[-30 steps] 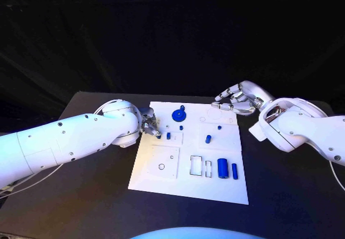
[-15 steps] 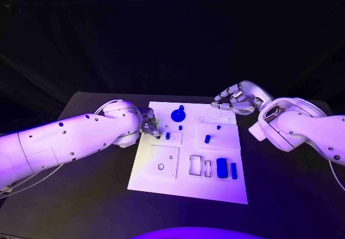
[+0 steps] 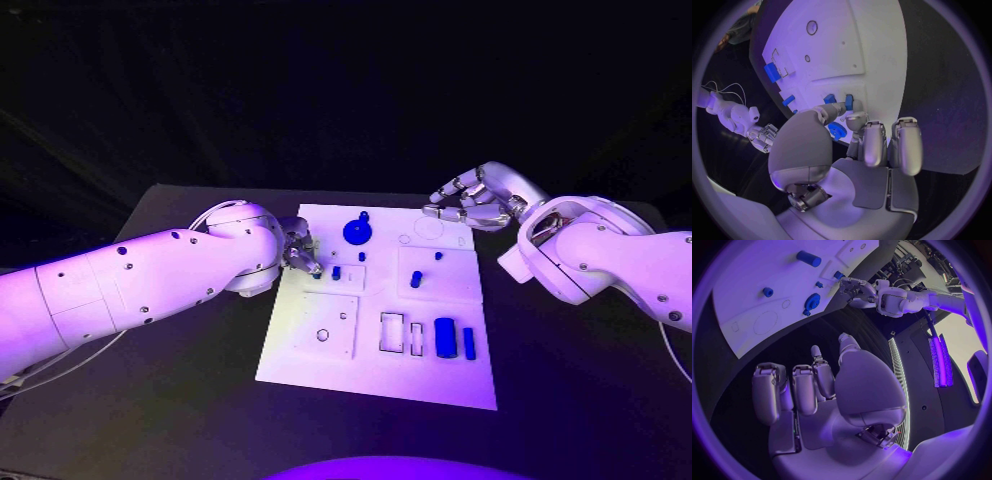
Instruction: Assemble the parts on the task board
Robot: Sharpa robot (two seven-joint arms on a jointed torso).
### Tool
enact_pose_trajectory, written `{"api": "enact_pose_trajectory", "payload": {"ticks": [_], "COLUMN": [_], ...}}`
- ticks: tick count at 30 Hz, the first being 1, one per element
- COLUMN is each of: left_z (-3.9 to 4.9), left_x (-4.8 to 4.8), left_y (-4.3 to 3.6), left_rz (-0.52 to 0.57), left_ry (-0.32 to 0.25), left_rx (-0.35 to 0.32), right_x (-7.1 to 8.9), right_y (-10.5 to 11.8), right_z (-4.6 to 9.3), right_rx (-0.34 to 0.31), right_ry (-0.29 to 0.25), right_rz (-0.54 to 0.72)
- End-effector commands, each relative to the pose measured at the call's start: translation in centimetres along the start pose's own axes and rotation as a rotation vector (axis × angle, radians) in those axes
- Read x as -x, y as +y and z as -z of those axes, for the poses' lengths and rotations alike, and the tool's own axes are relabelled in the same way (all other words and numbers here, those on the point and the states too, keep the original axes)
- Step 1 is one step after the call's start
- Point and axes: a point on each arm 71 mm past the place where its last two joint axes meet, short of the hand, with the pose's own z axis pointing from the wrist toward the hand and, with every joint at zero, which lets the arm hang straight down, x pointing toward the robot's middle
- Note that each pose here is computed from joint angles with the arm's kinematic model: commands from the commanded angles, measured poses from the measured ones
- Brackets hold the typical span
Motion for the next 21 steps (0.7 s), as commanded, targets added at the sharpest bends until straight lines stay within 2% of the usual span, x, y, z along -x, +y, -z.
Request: {"api": "enact_pose_trajectory", "payload": {"ticks": [1, 21], "left_z": [-0.09, -0.28], "left_x": [-0.46, -0.24], "left_y": [0.07, 0.64], "left_rz": [-0.007, 0.042], "left_ry": [0.027, 0.020], "left_rx": [0.005, 0.017], "right_x": [-0.08, -0.03], "right_y": [0.09, 0.03], "right_z": [0.01, -0.01], "right_rx": [0.010, 0.009], "right_ry": [0.007, 0.004], "right_rz": [0.002, 0.002]}}
